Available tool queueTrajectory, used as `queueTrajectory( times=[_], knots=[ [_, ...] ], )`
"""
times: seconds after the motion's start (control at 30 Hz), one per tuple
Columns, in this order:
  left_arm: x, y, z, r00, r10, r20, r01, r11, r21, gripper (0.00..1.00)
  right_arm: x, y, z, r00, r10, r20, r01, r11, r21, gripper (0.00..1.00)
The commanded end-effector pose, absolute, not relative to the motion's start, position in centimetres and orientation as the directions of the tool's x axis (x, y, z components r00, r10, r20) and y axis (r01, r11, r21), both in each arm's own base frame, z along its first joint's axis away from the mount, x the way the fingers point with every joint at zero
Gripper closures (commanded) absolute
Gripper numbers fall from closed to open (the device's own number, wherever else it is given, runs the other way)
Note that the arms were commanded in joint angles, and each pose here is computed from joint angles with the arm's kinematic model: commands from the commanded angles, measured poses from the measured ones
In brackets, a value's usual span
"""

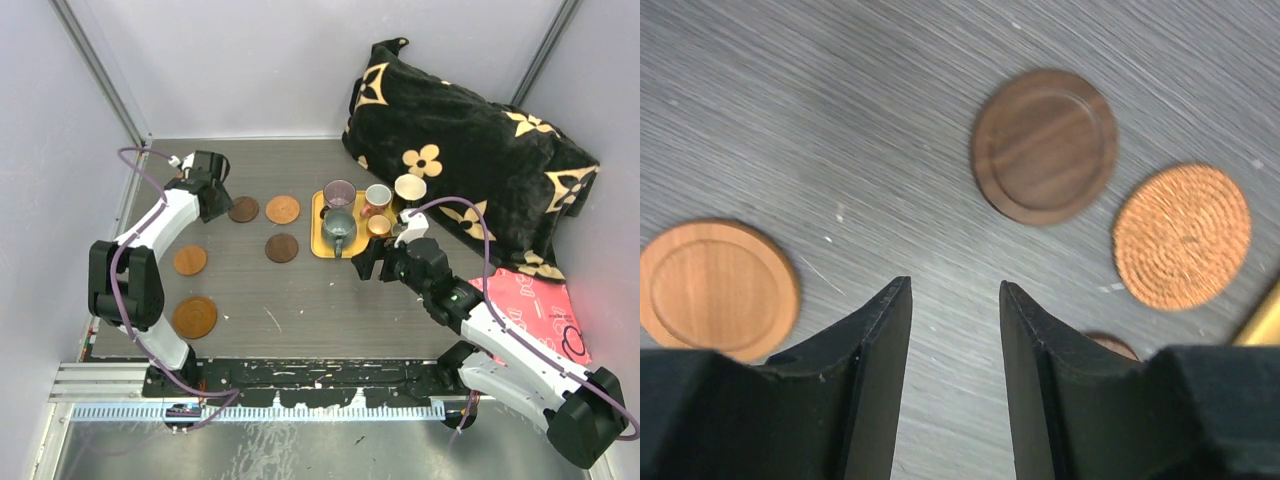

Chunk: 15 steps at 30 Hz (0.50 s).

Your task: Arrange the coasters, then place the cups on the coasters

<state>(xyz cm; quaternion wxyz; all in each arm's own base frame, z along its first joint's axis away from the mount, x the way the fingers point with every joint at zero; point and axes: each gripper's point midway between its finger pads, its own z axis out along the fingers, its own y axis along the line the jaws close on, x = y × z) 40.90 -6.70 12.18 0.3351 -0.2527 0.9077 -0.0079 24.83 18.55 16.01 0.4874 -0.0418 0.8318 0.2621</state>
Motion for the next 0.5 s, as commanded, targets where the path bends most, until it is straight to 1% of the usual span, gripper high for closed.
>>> queueTrajectory(
  times=[0.0, 0.17, 0.3, 0.47],
  knots=[
    [43.8, -4.4, 12.9, -0.601, -0.484, -0.636, -0.472, 0.857, -0.207, 0.59, 25.5, 19.3, 17.4, -0.472, 0.203, -0.858, -0.360, 0.844, 0.398, 0.07],
    [45.9, -2.5, 12.6, -0.573, -0.430, -0.698, -0.478, 0.867, -0.142, 0.60, 25.9, 19.5, 16.7, -0.480, 0.196, -0.855, -0.355, 0.848, 0.394, 0.07],
    [47.4, -1.2, 11.4, -0.562, -0.432, -0.706, -0.502, 0.856, -0.125, 0.61, 26.2, 19.7, 16.2, -0.490, 0.179, -0.853, -0.351, 0.855, 0.381, 0.07],
    [50.0, 1.2, 11.2, -0.539, -0.465, -0.702, -0.542, 0.830, -0.132, 0.60, 26.6, 19.7, 15.5, -0.499, 0.163, -0.851, -0.343, 0.865, 0.367, 0.07]
  ],
)
